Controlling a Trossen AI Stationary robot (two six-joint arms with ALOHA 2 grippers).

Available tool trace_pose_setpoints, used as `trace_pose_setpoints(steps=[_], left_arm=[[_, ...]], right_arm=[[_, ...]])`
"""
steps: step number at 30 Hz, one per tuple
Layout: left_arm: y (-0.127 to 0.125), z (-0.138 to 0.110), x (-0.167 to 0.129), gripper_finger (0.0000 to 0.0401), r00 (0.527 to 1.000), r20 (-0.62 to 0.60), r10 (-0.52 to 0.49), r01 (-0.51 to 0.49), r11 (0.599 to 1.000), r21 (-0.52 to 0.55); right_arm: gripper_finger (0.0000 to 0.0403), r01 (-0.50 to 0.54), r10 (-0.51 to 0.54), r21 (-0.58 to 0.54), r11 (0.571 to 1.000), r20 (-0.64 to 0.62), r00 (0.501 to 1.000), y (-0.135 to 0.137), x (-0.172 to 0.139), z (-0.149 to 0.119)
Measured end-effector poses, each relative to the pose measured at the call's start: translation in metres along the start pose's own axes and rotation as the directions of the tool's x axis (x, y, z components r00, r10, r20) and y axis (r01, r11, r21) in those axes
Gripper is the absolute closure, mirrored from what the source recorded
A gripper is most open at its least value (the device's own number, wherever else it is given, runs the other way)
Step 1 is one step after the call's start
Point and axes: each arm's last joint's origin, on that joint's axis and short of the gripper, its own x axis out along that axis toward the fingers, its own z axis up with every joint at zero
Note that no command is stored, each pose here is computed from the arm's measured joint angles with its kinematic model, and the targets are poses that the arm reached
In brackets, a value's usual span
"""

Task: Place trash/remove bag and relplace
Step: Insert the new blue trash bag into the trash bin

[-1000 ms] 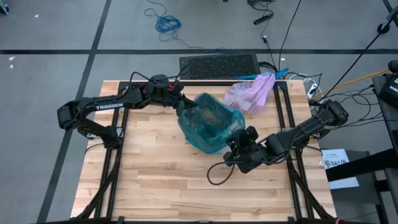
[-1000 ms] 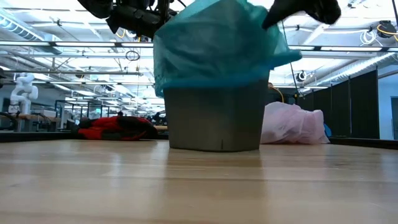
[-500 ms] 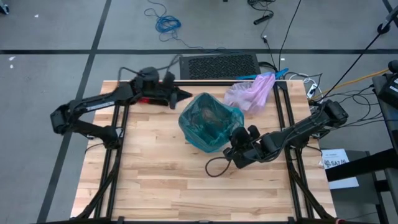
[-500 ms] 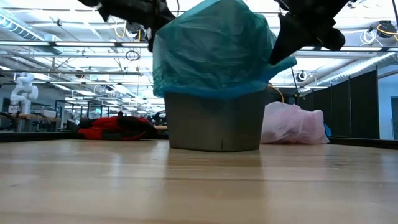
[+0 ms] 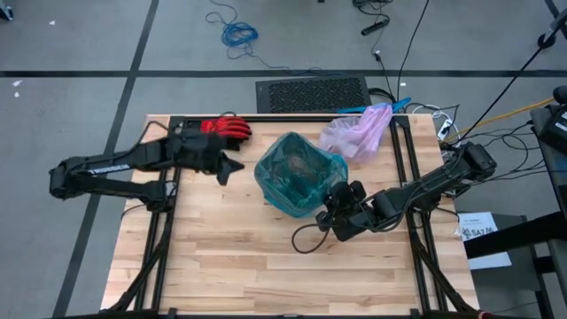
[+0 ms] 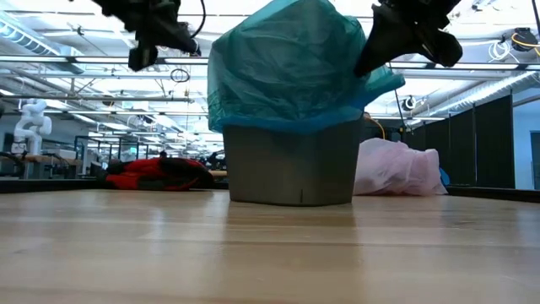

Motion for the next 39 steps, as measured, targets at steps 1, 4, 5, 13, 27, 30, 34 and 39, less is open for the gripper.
trace_pose_setpoints(steps=[1,4,5,13,27,30,34,39], left_arm=[[0.002,-0.005,0.006,0.0401,1.000,0.002,-0.009,0.009,1.000,-0.011],[0.011,-0.017,0.027,0.0401,0.999,0.024,-0.030,0.031,0.999,-0.045],[0.014,-0.020,0.034,0.0401,0.999,0.029,-0.034,0.036,0.998,-0.056],[0.033,-0.038,0.076,0.0401,1.000,-0.018,-0.001,0.000,0.996,-0.094],[0.037,-0.056,0.119,0.0401,0.996,-0.093,0.002,-0.009,0.997,-0.074],[0.034,-0.060,0.121,0.0401,0.995,-0.097,-0.003,-0.003,0.998,-0.064],[0.032,-0.063,0.123,0.0401,0.994,-0.106,0.003,-0.009,0.998,-0.058],[0.032,-0.063,0.123,0.0401,0.996,-0.093,0.018,-0.025,0.997,-0.077]], right_arm=[[0.0403,0.001,-0.001,0.001,1.000,0.004,1.000,0.000,0.000,0.000],[0.0403,-0.005,0.005,0.006,1.000,0.008,1.000,0.001,0.000,0.001],[0.0403,-0.005,0.005,0.006,1.000,0.008,1.000,0.001,0.000,0.001],[0.0403,0.014,-0.014,0.004,1.000,0.012,1.000,-0.002,0.003,0.003],[0.0403,0.135,-0.135,-0.006,0.991,-0.008,0.991,-0.025,0.030,-0.009],[0.0403,0.124,-0.124,-0.003,0.992,-0.046,0.991,-0.025,0.030,-0.010],[0.0403,0.087,-0.087,0.007,0.996,-0.043,0.995,-0.018,0.022,-0.006],[0.0403,0.055,-0.054,0.027,0.998,-0.033,0.998,-0.008,0.012,0.005]])
